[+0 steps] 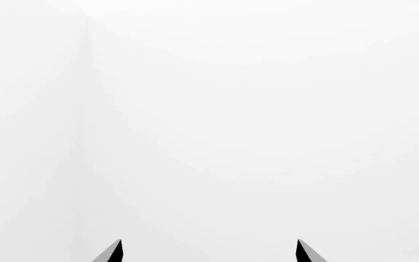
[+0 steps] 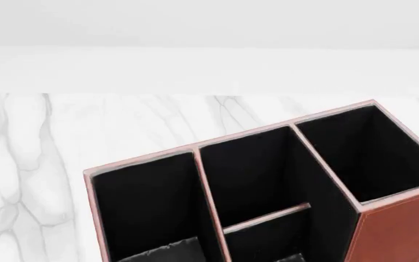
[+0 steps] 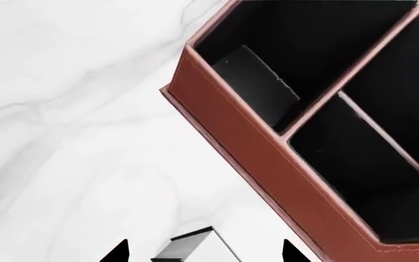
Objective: Pick up the book and place it in the front compartment of the caddy.
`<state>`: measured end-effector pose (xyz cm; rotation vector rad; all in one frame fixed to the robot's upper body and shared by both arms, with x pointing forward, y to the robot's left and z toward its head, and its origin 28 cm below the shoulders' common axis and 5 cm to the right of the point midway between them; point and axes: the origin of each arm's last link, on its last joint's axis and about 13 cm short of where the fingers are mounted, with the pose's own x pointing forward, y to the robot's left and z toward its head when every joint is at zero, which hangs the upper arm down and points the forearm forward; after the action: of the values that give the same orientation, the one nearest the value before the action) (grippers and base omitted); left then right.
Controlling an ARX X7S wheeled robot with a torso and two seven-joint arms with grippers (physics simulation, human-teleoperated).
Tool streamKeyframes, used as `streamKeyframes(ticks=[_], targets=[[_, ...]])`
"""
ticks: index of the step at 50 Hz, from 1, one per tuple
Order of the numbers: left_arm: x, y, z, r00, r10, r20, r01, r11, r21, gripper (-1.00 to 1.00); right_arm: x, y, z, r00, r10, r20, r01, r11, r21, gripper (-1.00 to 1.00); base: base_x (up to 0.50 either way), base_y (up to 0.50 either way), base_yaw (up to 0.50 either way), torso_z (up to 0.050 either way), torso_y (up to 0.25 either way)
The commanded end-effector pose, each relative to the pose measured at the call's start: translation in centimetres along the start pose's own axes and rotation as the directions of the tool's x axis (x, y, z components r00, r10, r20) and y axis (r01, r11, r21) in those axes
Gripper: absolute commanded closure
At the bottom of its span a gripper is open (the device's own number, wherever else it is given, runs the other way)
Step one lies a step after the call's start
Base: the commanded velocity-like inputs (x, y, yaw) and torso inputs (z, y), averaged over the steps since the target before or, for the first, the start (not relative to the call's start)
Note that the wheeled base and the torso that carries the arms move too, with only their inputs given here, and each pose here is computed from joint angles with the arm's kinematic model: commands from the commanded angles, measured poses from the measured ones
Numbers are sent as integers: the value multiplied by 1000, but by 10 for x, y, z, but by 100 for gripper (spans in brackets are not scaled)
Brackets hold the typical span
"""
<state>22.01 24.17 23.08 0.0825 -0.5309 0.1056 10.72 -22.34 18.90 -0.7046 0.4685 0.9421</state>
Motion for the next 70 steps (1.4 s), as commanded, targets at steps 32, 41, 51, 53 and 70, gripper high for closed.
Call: streamKeyframes(ticks=[32, 41, 51, 53, 70], targets=[[0, 2, -2, 1000, 10, 2, -10, 1000, -13, -100, 7, -2, -15, 994, -2, -109, 5, 1000, 31, -100, 0, 0, 0, 0, 0], [0, 2, -2, 1000, 10, 2, -10, 1000, -15, -100, 5, -6, -12, 997, -27, -79, 30, 999, 36, -100, 0, 0, 0, 0, 0], [1, 2, -1, 1000, 11, 4, -11, 1000, -15, -100, 3, -8, -9, 997, -57, -49, 58, 998, 23, -100, 0, 0, 0, 0, 0], [1, 2, -1, 1000, 11, 4, -11, 1000, -15, -100, 3, -8, -9, 997, -57, -49, 58, 998, 23, -100, 0, 0, 0, 0, 0], [1, 2, -1, 1000, 11, 3, -11, 1000, -17, -100, -1, -10, -7, 996, -63, -62, 64, 998, 5, -100, 0, 0, 0, 0, 0]])
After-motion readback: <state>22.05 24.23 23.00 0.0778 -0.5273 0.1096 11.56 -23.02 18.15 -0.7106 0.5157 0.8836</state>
